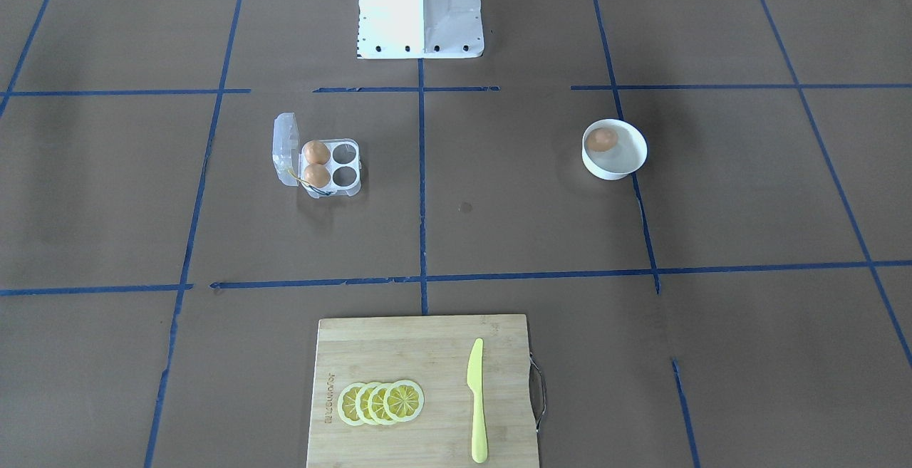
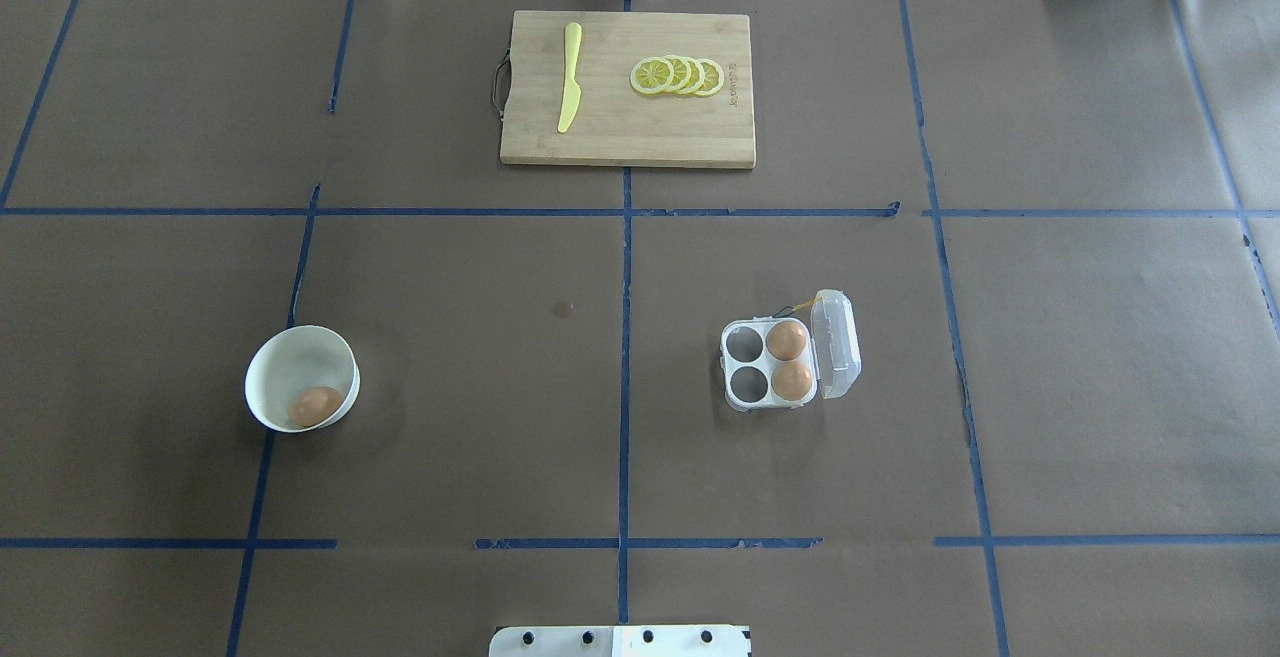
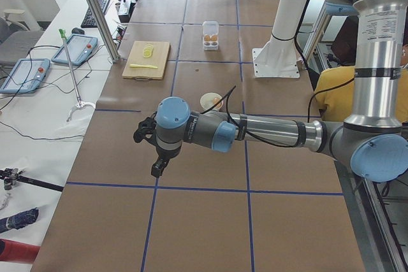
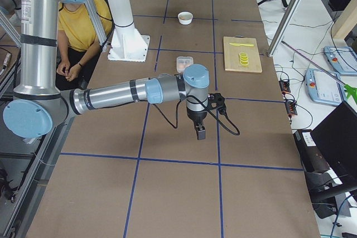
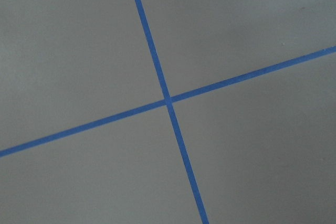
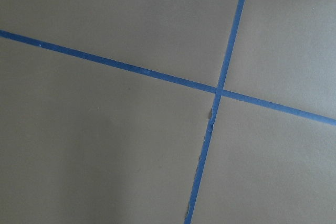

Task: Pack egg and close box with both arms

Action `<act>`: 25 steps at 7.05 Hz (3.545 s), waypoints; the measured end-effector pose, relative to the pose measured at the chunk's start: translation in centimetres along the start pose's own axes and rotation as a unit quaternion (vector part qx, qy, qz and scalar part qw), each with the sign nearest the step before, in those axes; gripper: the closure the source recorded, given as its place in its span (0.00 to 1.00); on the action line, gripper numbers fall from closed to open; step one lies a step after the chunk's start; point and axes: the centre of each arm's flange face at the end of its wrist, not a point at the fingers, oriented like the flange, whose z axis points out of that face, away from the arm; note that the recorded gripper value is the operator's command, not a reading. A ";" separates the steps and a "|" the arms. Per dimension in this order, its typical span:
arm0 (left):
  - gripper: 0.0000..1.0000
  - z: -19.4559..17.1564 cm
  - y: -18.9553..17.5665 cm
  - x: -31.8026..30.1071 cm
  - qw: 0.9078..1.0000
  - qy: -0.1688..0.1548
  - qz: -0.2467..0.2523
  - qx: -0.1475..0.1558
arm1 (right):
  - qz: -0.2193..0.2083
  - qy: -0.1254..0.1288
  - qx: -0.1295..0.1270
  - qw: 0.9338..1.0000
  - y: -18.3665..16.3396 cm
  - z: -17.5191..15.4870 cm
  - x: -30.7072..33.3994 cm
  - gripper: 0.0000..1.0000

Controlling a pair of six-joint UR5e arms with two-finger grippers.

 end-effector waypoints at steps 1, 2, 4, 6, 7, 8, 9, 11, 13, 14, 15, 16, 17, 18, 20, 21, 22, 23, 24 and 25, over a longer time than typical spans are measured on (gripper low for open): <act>0.00 -0.5 -0.8 0.3 0.999 -0.008 0.036 0.035 | -0.001 -0.001 0.002 1.000 -0.3 -0.1 -0.1 0.00; 0.00 -1.0 -1.4 0.7 0.994 -0.016 0.074 0.074 | -0.003 -0.004 0.004 1.000 -0.5 -0.3 -0.3 0.00; 0.00 -1.9 -2.1 1.6 0.984 -0.025 0.117 0.132 | -0.006 -0.014 0.007 1.000 -0.8 -0.5 -0.7 0.00; 0.00 -1.8 -2.9 3.8 0.974 -0.014 0.148 0.172 | -0.008 -0.029 0.009 0.999 -1.0 -0.6 -1.1 0.00; 0.00 -0.2 -3.7 6.2 0.971 0.005 0.168 0.171 | -0.008 -0.032 0.010 0.999 -1.1 -0.7 -1.1 0.00; 0.00 1.5 -4.8 9.2 0.967 0.029 0.190 0.165 | -0.008 -0.032 0.010 0.999 -1.1 -0.7 -1.2 0.00; 0.00 3.0 -5.9 13.4 0.964 0.061 0.207 0.158 | -0.008 -0.033 0.010 0.999 -1.1 -0.7 -1.2 0.00; 0.00 6.0 -6.7 22.6 0.962 0.127 0.203 0.134 | -0.010 -0.033 0.013 0.999 -1.0 -0.7 -1.1 0.00; 0.15 9.3 -6.5 31.8 0.956 0.159 0.215 0.116 | -0.010 -0.033 0.015 0.999 -1.0 -0.5 -1.0 0.00; 0.15 10.7 -5.8 35.1 0.952 0.173 0.228 0.107 | -0.010 -0.033 0.015 0.999 -1.0 -0.4 -1.0 0.00; 0.14 12.0 -5.0 37.4 0.949 0.179 0.239 0.098 | -0.009 -0.033 0.014 0.999 -0.9 -0.4 -0.9 0.00; 0.20 13.4 -4.2 38.9 0.949 0.177 0.246 0.091 | -0.009 -0.033 0.013 0.999 -0.9 -0.3 -0.8 0.00; 0.25 14.8 -3.7 39.7 0.948 0.176 0.250 0.084 | -0.008 -0.033 0.013 0.999 -0.9 -0.2 -0.8 0.00; 0.26 15.7 -3.6 40.1 0.948 0.176 0.253 0.079 | -0.008 -0.033 0.012 0.999 -0.9 -0.2 -0.8 0.00; 0.26 16.8 -3.0 40.9 0.947 0.181 0.257 0.069 | -0.006 -0.033 0.010 0.999 -0.8 0.0 -0.6 0.00; 0.26 17.3 -2.6 41.5 0.946 0.185 0.260 0.064 | -0.006 -0.033 0.010 0.999 -0.8 0.1 -0.6 0.00; 0.26 17.8 -2.5 41.9 0.945 0.188 0.261 0.060 | -0.005 -0.033 0.009 0.999 -0.8 0.1 -0.5 0.00; 0.28 18.4 -2.7 42.2 0.945 0.189 0.261 0.057 | -0.005 -0.033 0.009 0.999 -0.8 0.1 -0.5 0.00; 0.28 18.9 -3.0 42.4 0.945 0.189 0.261 0.055 | -0.005 -0.033 0.009 0.999 -0.8 0.2 -0.5 0.00; 0.28 19.2 -3.1 42.5 0.945 0.189 0.261 0.054 | -0.005 -0.033 0.009 0.999 -0.7 0.2 -0.5 0.00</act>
